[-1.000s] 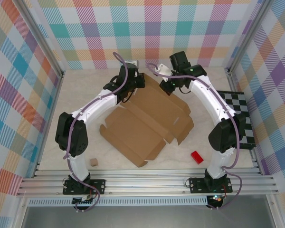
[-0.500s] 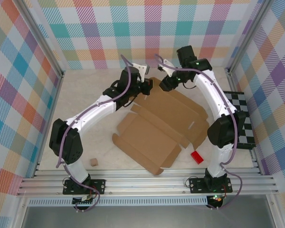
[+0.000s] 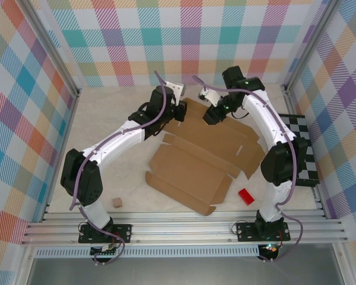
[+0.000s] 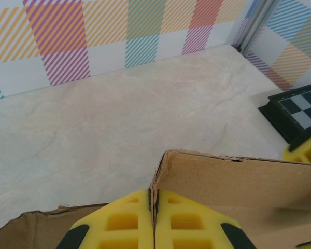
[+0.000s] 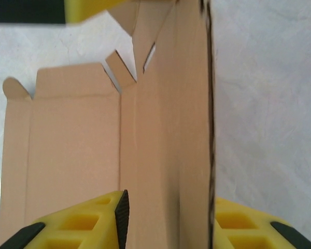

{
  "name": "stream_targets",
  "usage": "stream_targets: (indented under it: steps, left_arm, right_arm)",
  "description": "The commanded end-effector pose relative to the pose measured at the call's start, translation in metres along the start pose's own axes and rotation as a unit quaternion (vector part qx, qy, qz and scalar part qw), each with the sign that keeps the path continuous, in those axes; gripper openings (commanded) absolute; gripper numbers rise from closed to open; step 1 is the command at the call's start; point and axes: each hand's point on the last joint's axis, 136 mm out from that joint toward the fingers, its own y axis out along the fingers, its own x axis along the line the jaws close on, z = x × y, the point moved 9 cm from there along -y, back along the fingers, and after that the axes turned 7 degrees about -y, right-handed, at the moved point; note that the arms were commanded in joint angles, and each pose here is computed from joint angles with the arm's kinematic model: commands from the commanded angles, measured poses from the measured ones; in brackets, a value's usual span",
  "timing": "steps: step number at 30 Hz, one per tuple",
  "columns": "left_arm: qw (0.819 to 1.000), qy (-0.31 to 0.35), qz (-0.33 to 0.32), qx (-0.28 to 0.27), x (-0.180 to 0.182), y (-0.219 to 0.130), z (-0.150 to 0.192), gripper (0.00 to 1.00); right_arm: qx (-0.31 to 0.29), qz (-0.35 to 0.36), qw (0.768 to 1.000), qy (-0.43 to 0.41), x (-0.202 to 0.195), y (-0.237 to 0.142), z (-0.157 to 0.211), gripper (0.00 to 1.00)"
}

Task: Fold the paper box

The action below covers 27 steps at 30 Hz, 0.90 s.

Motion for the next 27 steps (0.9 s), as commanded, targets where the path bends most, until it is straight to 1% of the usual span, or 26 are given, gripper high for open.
stream_targets:
  steps: [1, 4, 5, 7, 11, 12, 13, 14, 16, 17, 18, 20, 21, 22, 23, 25, 27]
  left_arm:
    - [0.999, 0.012, -0.012, -0.033, 0.002, -0.016, -0.013, 0.05]
    - [0.999, 0.008, -0.014, -0.032, 0.003, -0.014, -0.01, 0.05]
    - [0.999, 0.006, -0.013, -0.032, 0.003, -0.013, -0.01, 0.05]
    - [1.0, 0.001, -0.008, -0.03, 0.002, -0.012, -0.009, 0.09]
    - [1.0, -0.006, 0.008, -0.026, 0.001, -0.019, -0.014, 0.31]
    - [1.0, -0.006, 0.011, -0.022, 0.002, -0.023, -0.016, 0.39]
    - [1.0, -0.006, 0.014, -0.014, 0.007, -0.028, -0.017, 0.49]
    - [1.0, -0.005, 0.017, -0.009, 0.011, -0.034, -0.017, 0.56]
    - [0.999, -0.004, 0.033, 0.005, 0.029, -0.049, -0.011, 0.67]
    - [0.999, -0.005, 0.051, 0.014, 0.04, -0.057, -0.005, 0.7]
    - [0.996, -0.008, 0.082, 0.035, 0.052, -0.062, 0.006, 0.72]
    - [0.991, -0.011, 0.12, 0.052, 0.078, -0.074, 0.029, 0.73]
    - [0.991, 0.007, 0.123, 0.05, 0.082, -0.076, 0.041, 0.75]
    - [0.988, 0.028, 0.142, 0.043, 0.078, -0.079, 0.045, 0.75]
    - [0.984, 0.025, 0.171, 0.042, 0.075, -0.079, 0.049, 0.74]
    - [0.977, -0.011, 0.208, 0.056, 0.073, -0.072, 0.065, 0.7]
    - [0.978, -0.025, 0.194, 0.074, 0.075, -0.064, 0.094, 0.69]
  right_arm:
    - [-0.022, -0.018, 0.999, -0.029, 0.021, -0.026, 0.002, 0.3]
    - [-0.033, -0.022, 0.999, -0.034, 0.024, -0.029, 0.0, 0.15]
    - [-0.034, -0.022, 0.999, -0.033, 0.024, -0.029, 0.0, 0.11]
    - [-0.035, -0.02, 0.999, -0.032, 0.023, -0.03, -0.001, 0.01]
    - [-0.034, -0.013, 0.999, -0.035, 0.022, -0.029, -0.001, 0.0]
    - [-0.031, -0.01, 0.999, -0.036, 0.021, -0.028, 0.0, 0.0]
    - [-0.028, -0.002, 0.999, -0.038, 0.019, -0.028, 0.0, 0.0]
    - [-0.025, 0.001, 0.999, -0.037, 0.018, -0.027, 0.001, 0.0]
    - [-0.024, 0.0, 0.999, -0.038, 0.016, -0.026, 0.002, 0.0]
    - [-0.025, 0.0, 0.999, -0.037, 0.014, -0.026, 0.003, 0.0]
    - [-0.026, -0.001, 0.999, -0.035, 0.013, -0.026, 0.003, 0.0]
    - [-0.027, -0.003, 0.999, -0.031, 0.01, -0.025, 0.004, 0.0]
    - [-0.029, -0.004, 0.999, -0.029, 0.009, -0.026, 0.004, 0.0]
    - [-0.03, -0.005, 0.999, -0.027, 0.007, -0.025, 0.005, 0.0]
    - [-0.033, -0.005, 0.999, -0.025, 0.006, -0.026, 0.004, 0.0]
    - [-0.033, -0.008, 0.999, -0.023, 0.005, -0.026, 0.004, 0.0]
    - [-0.033, -0.007, 0.999, -0.023, 0.005, -0.028, 0.005, 0.0]
